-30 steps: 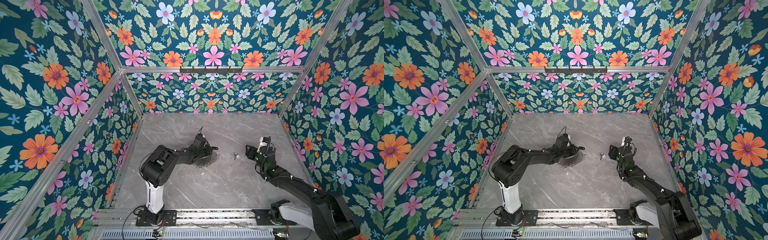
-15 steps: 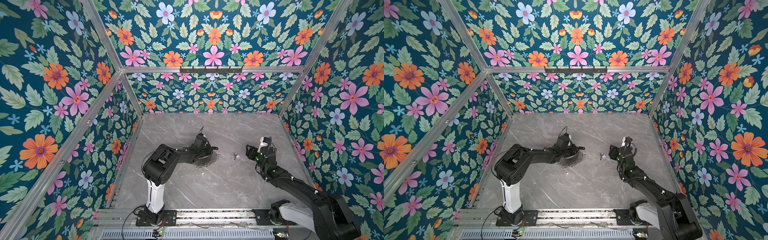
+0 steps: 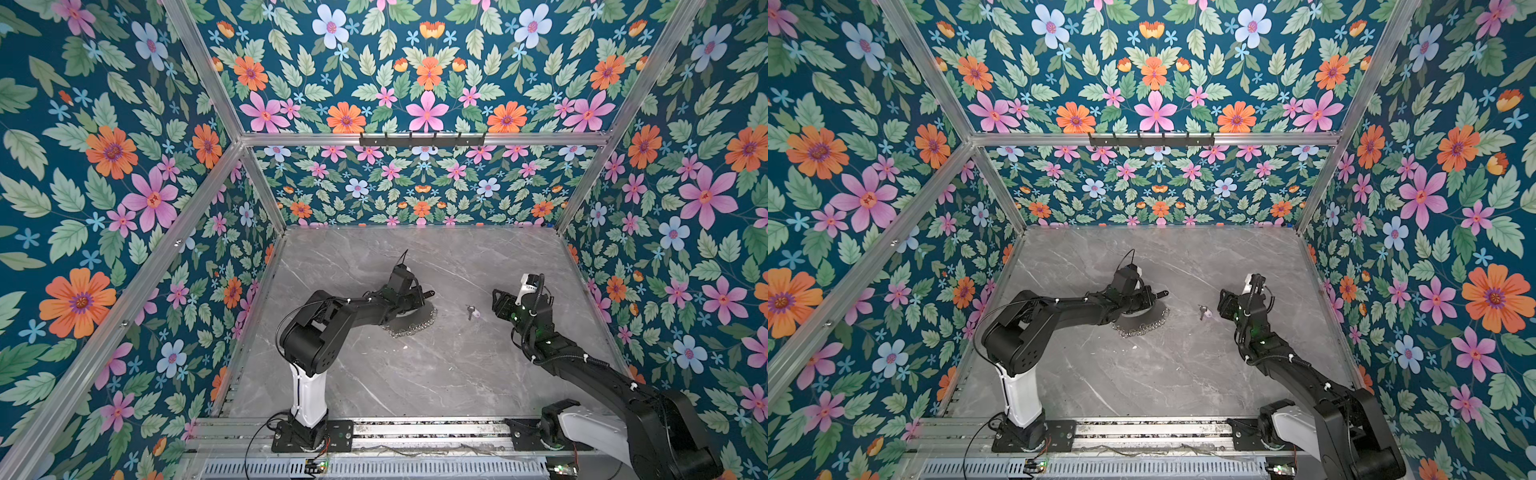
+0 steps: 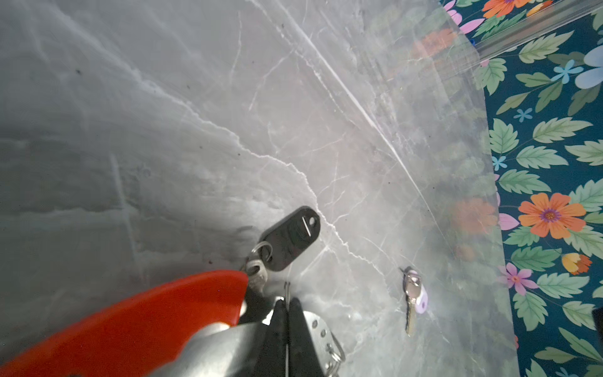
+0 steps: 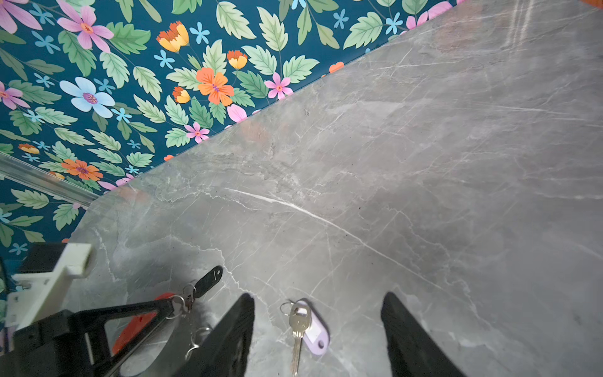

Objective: Put the keys on the keyring

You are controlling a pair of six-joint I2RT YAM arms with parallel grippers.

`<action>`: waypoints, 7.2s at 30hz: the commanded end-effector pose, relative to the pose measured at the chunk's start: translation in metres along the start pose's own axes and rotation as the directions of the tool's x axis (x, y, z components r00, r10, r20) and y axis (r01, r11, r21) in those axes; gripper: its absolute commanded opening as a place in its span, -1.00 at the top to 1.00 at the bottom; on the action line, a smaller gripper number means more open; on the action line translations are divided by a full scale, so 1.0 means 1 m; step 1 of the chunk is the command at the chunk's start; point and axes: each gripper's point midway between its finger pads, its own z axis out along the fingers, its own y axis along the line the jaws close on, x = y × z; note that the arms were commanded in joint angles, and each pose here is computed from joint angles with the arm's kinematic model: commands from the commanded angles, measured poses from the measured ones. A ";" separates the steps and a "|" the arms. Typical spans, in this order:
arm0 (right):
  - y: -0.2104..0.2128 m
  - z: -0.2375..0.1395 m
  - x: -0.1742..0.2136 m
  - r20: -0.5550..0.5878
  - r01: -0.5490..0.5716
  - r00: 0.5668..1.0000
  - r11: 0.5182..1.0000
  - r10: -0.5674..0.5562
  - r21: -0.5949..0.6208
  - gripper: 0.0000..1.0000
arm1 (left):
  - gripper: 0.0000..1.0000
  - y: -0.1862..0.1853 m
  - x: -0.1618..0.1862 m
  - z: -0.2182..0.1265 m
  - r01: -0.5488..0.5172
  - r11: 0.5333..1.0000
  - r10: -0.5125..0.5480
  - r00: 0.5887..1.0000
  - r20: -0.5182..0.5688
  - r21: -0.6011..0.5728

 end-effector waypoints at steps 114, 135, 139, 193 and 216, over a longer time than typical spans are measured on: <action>0.311 0.030 -0.111 -0.296 -0.018 0.924 0.743 -0.244 -0.669 0.65 | 1.00 -0.147 -0.205 -0.209 -0.419 0.550 -0.238 0.751 0.616 0.723; 0.311 0.011 -0.157 -0.193 -0.033 0.961 0.609 -0.199 -0.792 0.41 | 1.00 -0.172 -0.188 -0.209 -0.432 0.413 -0.140 0.840 0.525 0.802; 0.317 0.010 -0.151 -0.214 -0.064 0.955 0.560 -0.207 -0.826 0.43 | 1.00 -0.171 -0.189 -0.209 -0.426 0.414 -0.148 0.841 0.521 0.805; 0.324 0.009 -0.150 -0.201 -0.072 0.958 0.506 -0.205 -0.859 1.00 | 0.42 -0.140 -0.207 -0.213 -0.401 0.473 -0.089 0.864 0.495 0.784; 0.263 0.050 -0.105 -0.181 0.465 0.700 0.634 -0.690 -0.618 1.00 | 0.58 -0.121 -0.173 -0.173 -0.769 0.486 0.485 0.633 0.604 0.415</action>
